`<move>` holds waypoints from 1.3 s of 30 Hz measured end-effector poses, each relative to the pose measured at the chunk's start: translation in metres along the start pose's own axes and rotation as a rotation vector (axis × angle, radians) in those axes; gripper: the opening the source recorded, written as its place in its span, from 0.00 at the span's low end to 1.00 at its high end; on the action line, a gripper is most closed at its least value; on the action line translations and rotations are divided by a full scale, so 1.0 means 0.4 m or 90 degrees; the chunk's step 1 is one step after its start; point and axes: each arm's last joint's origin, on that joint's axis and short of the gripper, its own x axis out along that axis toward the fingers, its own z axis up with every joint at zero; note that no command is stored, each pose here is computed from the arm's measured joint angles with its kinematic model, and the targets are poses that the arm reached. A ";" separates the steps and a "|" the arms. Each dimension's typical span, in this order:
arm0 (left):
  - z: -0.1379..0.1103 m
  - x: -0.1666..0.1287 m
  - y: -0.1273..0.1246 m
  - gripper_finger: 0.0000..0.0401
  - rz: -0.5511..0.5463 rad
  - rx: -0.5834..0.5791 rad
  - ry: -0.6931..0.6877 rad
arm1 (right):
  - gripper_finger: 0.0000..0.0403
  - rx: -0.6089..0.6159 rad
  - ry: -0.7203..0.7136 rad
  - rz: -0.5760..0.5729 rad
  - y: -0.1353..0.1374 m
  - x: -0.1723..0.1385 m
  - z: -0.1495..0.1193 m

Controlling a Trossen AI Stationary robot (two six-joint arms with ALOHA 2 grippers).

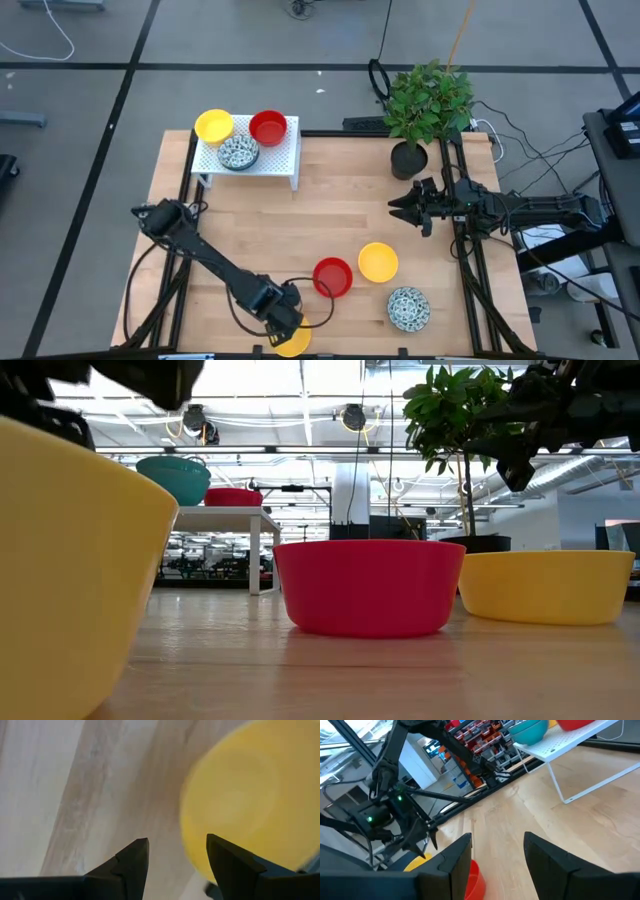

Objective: Pick & Place Mini bowls
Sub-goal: Stack the yellow bowl on the yellow bowl on the shelf

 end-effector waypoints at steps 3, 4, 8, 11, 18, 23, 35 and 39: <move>0.011 0.020 0.006 0.50 0.011 -0.009 0.004 | 0.41 0.000 0.000 0.000 0.000 0.000 0.000; 0.015 0.027 0.008 0.50 0.016 -0.011 0.007 | 0.41 0.000 0.000 0.000 0.000 0.000 0.000; 0.018 0.037 0.010 0.47 0.018 0.012 0.015 | 0.41 -0.001 0.000 0.000 0.000 0.000 0.000; 0.018 0.036 0.009 0.35 0.017 0.043 0.016 | 0.41 -0.001 0.000 0.000 0.000 0.000 0.000; 0.027 0.033 0.015 0.03 -0.003 0.071 0.043 | 0.41 -0.002 0.000 0.000 0.000 0.000 0.000; 0.046 -0.011 0.030 0.02 -0.020 0.098 0.028 | 0.41 0.000 0.000 0.000 0.000 0.000 0.000; 0.108 -0.325 0.218 0.03 0.012 0.048 -0.138 | 0.41 -0.002 -0.002 -0.001 0.000 0.000 0.000; 0.108 -0.448 0.336 0.03 0.064 -0.015 -0.226 | 0.41 -0.010 -0.003 -0.004 0.000 0.000 0.001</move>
